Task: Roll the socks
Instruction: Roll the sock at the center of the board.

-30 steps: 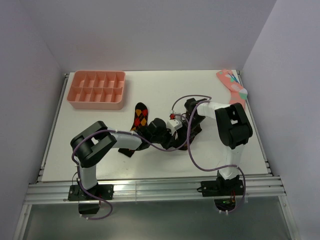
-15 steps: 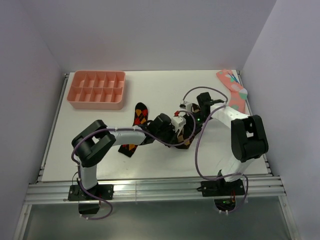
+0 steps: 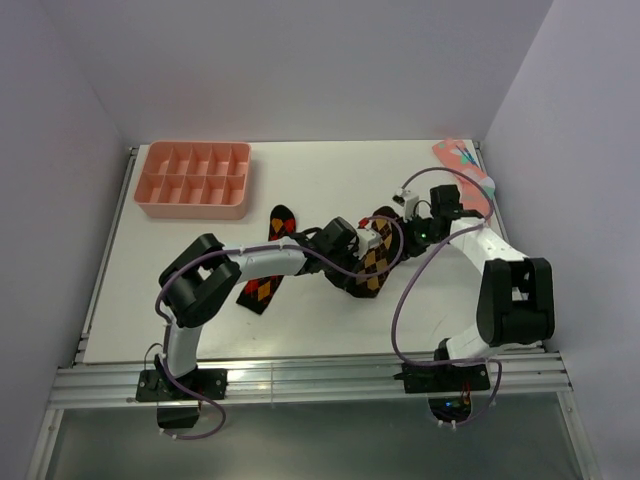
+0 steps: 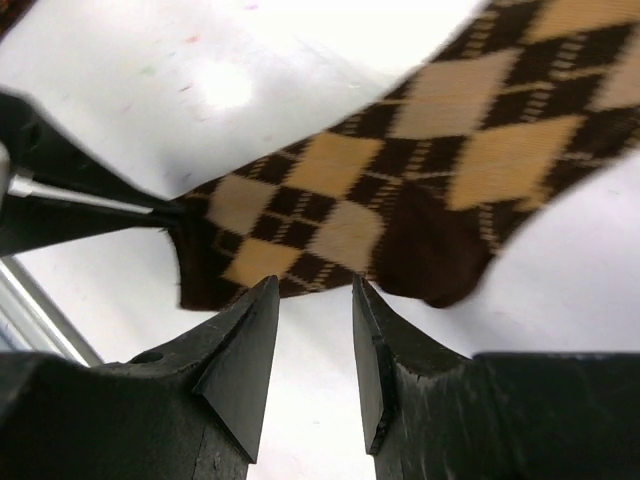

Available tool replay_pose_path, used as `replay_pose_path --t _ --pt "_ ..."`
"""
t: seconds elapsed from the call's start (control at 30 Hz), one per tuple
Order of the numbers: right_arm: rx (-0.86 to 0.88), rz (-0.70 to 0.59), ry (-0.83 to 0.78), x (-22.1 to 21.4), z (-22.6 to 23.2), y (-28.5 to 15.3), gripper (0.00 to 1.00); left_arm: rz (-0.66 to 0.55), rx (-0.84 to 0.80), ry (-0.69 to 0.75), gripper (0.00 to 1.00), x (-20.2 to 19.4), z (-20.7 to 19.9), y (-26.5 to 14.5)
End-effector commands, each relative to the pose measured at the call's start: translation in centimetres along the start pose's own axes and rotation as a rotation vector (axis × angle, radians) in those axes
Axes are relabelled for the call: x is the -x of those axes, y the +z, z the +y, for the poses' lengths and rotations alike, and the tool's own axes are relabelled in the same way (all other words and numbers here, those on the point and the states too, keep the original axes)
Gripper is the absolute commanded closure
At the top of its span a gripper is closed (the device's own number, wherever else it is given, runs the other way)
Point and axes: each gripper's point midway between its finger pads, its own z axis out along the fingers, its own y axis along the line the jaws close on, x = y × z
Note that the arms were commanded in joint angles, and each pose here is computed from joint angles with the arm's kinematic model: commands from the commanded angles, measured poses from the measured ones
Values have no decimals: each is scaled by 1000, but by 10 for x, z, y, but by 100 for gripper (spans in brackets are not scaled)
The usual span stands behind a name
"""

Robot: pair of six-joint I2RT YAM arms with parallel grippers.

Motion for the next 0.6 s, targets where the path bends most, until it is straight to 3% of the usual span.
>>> replay_pose_path --t 0.0,0.3,0.57 --pt "-102 -49 54 21 -26 -1 57 16 8 -4 99 2 -3 -3" --pt "-319 63 210 23 -83 10 62 -1 21 -22 100 4 -1 1" --pt "-365 150 202 22 -87 34 63 -21 30 -19 100 11 0 1"
